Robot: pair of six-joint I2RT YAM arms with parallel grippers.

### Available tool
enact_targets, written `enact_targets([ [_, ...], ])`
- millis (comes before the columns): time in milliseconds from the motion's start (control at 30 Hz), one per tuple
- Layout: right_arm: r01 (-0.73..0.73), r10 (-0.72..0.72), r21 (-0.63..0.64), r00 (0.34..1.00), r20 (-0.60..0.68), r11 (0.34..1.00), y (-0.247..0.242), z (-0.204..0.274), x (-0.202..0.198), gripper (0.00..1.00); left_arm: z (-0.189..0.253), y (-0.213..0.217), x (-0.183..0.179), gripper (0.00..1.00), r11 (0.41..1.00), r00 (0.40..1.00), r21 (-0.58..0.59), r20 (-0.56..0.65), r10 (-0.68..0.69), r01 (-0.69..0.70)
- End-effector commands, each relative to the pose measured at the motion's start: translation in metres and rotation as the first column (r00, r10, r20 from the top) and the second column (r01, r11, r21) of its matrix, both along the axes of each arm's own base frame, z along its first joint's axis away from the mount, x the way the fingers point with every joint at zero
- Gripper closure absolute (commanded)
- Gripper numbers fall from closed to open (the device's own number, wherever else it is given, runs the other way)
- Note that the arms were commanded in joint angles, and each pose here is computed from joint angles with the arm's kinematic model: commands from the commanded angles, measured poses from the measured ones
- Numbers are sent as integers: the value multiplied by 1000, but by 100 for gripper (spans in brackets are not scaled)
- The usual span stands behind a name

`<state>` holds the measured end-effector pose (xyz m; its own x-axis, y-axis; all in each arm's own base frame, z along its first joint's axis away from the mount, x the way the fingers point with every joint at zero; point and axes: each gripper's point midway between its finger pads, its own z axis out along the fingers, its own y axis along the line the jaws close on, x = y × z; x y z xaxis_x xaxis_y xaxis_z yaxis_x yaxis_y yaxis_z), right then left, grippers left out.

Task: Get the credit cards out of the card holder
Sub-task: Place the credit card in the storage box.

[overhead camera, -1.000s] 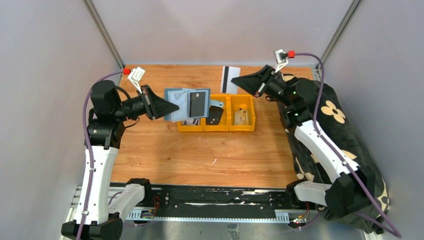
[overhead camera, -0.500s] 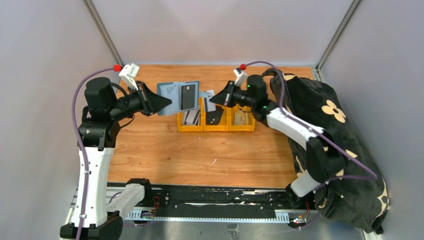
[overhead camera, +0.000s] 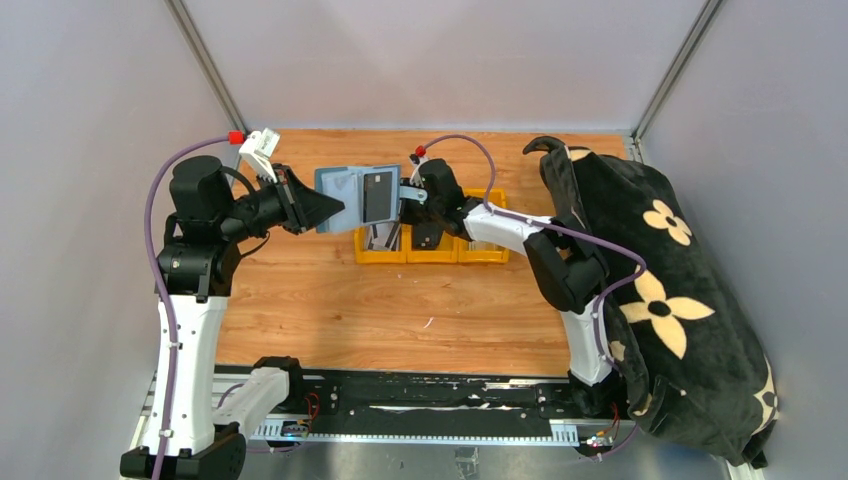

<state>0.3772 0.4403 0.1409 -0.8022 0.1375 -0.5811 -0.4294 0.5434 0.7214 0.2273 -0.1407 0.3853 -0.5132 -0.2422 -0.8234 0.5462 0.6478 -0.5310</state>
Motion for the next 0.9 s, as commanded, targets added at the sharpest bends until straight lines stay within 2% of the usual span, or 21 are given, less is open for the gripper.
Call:
enact_targets([
  [0,90,-89,-22,996,18,996,1,-4,24,100,6,-3,-4,100,1000,999,-14,26,-25,25],
  [67,104,-104,-20,995,10,994,2,-9,27,100,7,-3,-4,100,999,999,-17,29,-29,30],
  [133,114,-114,-18,993,8,993,4,-9,28,95,7,-3,-4,100,999,999,-17,31,-29,30],
  [233,118,-117,-14,993,16,993,5,-5,29,77,7,-3,-4,100,999,999,-16,31,-31,31],
  [333,126,-125,-8,992,29,992,3,3,28,70,5,-3,-4,100,999,999,-9,31,-33,33],
  [400,133,-132,-9,990,42,991,-1,10,27,59,4,-3,-5,100,999,999,-4,30,-35,35],
  [533,145,-144,-9,987,77,989,-10,30,23,52,5,-2,-7,100,999,999,4,36,-36,36],
  [700,85,-106,114,975,196,990,-26,106,1,41,7,-3,-8,100,999,998,-3,41,-38,38],
  [867,39,-121,249,939,322,968,-68,177,-37,29,12,-5,-8,100,999,998,-36,47,-38,39],
])
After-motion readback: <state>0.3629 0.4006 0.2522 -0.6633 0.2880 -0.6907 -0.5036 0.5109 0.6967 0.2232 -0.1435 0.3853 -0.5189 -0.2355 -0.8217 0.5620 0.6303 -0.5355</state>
